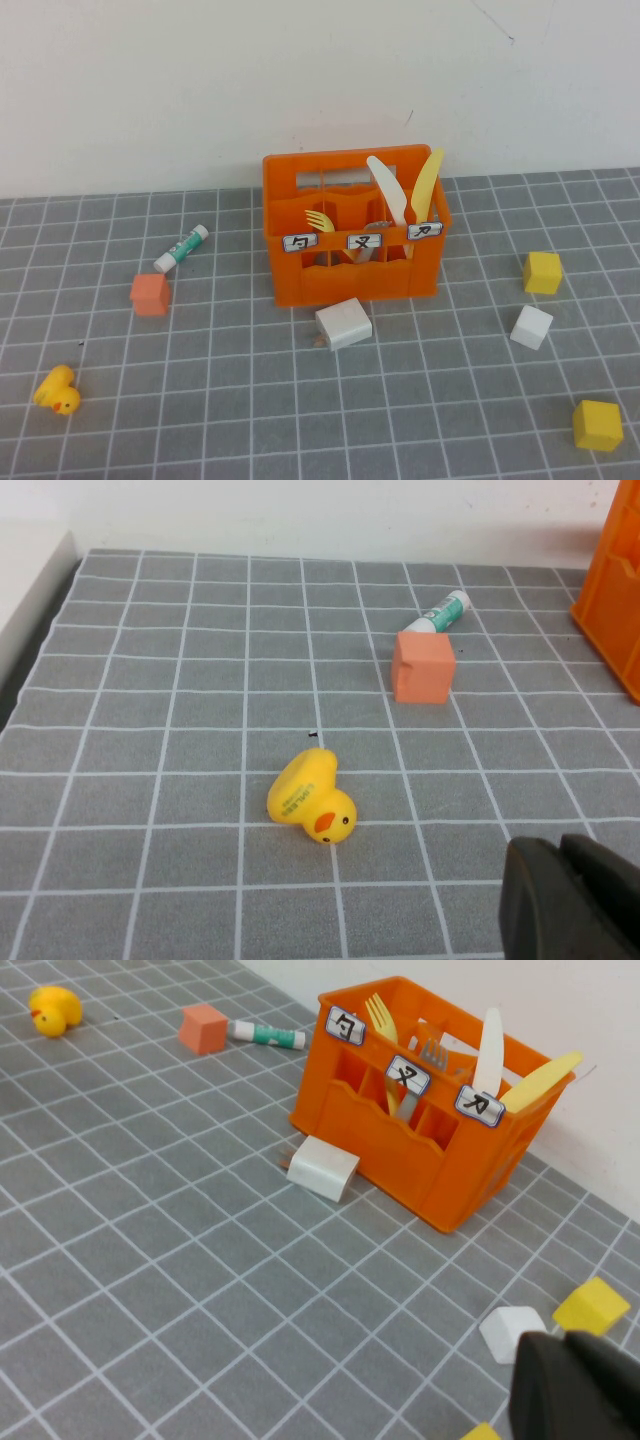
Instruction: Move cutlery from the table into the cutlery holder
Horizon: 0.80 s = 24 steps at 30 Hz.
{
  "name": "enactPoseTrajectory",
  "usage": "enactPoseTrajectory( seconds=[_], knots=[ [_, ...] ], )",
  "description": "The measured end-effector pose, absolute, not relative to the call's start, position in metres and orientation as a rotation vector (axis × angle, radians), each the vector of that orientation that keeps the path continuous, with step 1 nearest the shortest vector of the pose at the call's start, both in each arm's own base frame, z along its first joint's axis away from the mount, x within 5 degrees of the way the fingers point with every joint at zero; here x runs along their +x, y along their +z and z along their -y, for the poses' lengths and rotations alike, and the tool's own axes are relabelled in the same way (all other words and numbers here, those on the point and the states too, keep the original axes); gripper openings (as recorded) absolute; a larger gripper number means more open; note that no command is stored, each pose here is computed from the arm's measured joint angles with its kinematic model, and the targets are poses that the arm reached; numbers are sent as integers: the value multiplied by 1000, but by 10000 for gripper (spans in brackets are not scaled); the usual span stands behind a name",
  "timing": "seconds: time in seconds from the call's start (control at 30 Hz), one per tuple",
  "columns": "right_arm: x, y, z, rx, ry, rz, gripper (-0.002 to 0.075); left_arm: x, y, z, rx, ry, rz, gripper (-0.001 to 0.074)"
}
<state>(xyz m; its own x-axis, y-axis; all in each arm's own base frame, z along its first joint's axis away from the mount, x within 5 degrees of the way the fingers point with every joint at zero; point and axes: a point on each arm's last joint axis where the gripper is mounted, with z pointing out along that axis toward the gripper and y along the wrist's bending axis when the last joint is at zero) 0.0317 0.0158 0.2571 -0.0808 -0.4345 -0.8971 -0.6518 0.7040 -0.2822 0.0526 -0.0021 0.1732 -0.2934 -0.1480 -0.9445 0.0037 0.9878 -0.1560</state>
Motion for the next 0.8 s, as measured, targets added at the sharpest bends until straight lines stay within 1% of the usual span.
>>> enactPoseTrajectory(
  seconds=[0.33, 0.4, 0.5, 0.63, 0.8],
  knots=[
    [32, 257, -16, -876, 225, -1713, -1, 53, 173, 2, -104, -148, -1864, -1],
    [32, 257, -14, -841, 204, -1725, -1, 53, 173, 2, -104, -148, -1864, -1],
    [33, 257, -10, -728, 111, -1768, -1, 53, 173, 2, -104, -149, -1864, -1],
    [35, 258, 1, -556, -93, -1820, -1, 53, 173, 2, -105, -150, -1864, -1],
    [36, 263, 6, -383, -224, -1805, -1, 53, 173, 2, -105, -150, -1864, -1]
  ],
)
